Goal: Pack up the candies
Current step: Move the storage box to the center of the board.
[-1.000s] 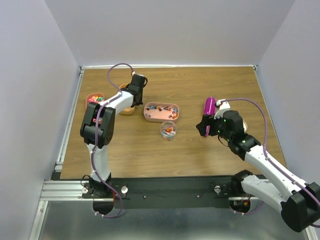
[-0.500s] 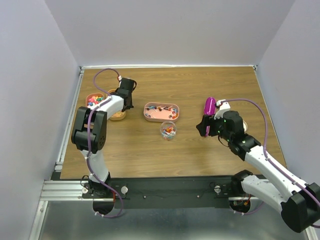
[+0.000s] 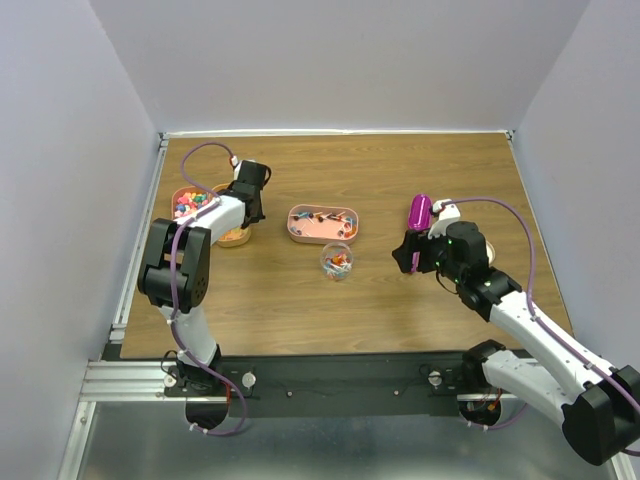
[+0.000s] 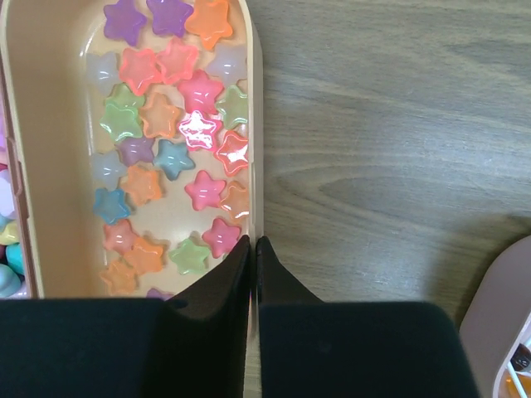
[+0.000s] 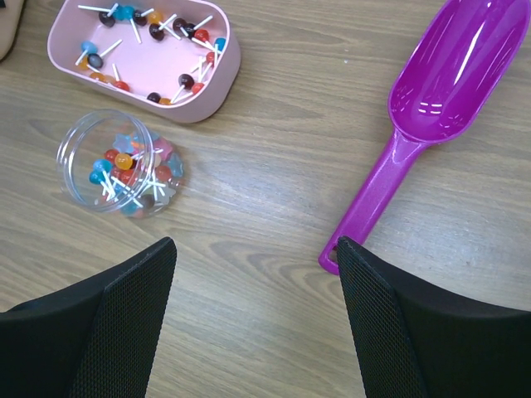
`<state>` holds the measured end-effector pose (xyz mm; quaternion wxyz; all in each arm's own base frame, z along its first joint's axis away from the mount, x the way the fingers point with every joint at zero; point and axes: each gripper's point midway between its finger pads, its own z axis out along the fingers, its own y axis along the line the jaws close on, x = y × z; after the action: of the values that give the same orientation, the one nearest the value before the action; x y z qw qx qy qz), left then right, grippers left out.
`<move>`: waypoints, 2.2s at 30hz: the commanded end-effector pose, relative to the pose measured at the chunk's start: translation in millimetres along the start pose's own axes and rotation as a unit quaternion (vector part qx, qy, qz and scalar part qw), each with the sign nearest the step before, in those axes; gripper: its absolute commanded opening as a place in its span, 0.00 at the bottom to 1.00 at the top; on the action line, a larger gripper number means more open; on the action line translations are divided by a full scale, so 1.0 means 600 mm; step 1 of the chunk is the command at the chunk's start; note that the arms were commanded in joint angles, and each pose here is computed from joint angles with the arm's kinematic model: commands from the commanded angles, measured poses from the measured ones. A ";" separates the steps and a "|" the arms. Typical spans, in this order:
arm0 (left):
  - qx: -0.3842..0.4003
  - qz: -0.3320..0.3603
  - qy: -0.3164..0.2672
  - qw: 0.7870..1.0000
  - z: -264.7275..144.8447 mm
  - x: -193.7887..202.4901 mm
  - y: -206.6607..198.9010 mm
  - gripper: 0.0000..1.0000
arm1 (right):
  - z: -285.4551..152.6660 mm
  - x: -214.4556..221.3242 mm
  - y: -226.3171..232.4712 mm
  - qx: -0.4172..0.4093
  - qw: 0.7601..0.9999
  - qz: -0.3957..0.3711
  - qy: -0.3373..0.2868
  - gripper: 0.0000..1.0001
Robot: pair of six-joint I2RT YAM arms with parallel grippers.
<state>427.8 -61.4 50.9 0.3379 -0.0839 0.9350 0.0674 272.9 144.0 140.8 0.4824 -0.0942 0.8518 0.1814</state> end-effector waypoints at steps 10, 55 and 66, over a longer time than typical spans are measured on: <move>-0.035 0.002 -0.050 0.998 -0.008 -0.065 0.023 0.15 | -0.003 0.013 0.000 -0.006 1.000 0.001 0.006 0.84; 0.334 0.469 -0.065 0.815 -0.054 -0.003 -0.345 0.54 | 0.005 0.029 0.005 -0.017 1.000 0.000 0.025 0.84; 0.336 0.463 -0.059 0.818 -0.037 -0.004 -0.360 0.51 | 0.007 0.033 0.004 -0.015 0.999 0.001 0.029 0.84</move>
<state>456.2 -267.7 52.6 0.3281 0.4773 0.8108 -0.0843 268.0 148.2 131.0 0.4661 -0.1031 0.8577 0.1912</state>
